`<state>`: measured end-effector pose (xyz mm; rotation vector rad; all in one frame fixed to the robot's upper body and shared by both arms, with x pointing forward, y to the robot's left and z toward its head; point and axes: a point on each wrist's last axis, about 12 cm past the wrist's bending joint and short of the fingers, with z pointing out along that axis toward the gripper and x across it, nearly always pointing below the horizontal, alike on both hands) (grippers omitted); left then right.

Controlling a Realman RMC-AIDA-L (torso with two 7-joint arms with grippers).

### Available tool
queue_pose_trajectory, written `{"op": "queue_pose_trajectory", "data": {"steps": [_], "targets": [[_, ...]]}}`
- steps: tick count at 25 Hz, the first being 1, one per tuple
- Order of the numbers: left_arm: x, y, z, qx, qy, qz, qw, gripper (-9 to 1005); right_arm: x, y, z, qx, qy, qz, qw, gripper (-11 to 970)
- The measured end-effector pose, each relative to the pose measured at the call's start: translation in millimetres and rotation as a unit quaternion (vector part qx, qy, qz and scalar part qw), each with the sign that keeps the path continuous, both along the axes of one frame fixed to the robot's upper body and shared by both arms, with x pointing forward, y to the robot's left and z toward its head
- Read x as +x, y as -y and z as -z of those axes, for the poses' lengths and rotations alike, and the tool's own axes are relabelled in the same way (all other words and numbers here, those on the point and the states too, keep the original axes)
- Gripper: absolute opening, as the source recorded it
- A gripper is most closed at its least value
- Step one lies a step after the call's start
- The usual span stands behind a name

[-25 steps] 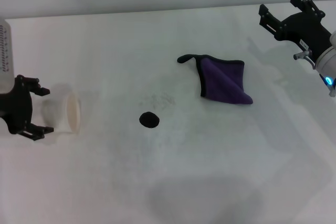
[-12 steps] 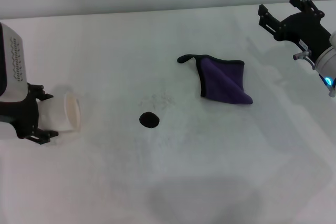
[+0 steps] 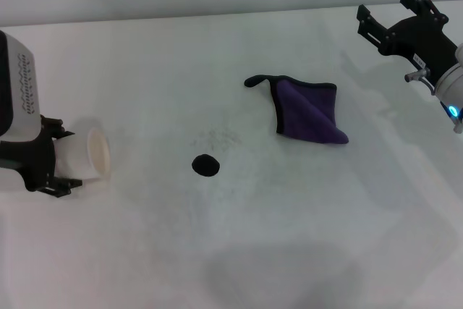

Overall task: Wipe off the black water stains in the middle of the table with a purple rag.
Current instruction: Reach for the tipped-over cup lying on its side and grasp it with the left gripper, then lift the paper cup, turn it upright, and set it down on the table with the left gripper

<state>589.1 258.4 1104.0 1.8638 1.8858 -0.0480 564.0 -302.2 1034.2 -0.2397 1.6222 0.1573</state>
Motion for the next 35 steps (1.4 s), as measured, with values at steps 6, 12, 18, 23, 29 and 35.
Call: {"op": "queue_pose_trajectory", "data": {"steps": [6, 12, 18, 23, 29, 35], "targets": [[2.7, 0.7, -1.0, -0.011, 0.012, -0.010, 1.000, 816, 0.1, 0.3, 0.0, 0.000, 0.000, 0.001, 1.000, 874], [10.2, 4.0, -6.5, -0.074, 0.056, -0.046, 0.995, 784, 0.2, 0.7, 0.2, 0.000, -0.001, 0.002, 1.000, 874], [8.7, 4.0, 3.4, -0.180, 0.085, -0.100, 0.975, 785, 0.1, 0.7, 0.4, 0.000, -0.002, 0.002, 1.000, 874], [-5.1, 2.2, 31.1, -0.277, 0.089, -0.134, 0.947, 785, -2.0, 1.5, 2.1, -0.001, -0.005, 0.003, 1.000, 874], [-24.1, -5.7, 56.1, -0.364, 0.118, -0.187, 0.905, 786, -4.1, 2.7, 3.7, -0.001, -0.007, 0.004, 1.000, 874], [-39.2, -12.0, 80.0, -0.415, 0.139, -0.268, 0.858, 786, -4.4, 2.2, 4.2, -0.003, -0.009, 0.002, 1.000, 873]]}}
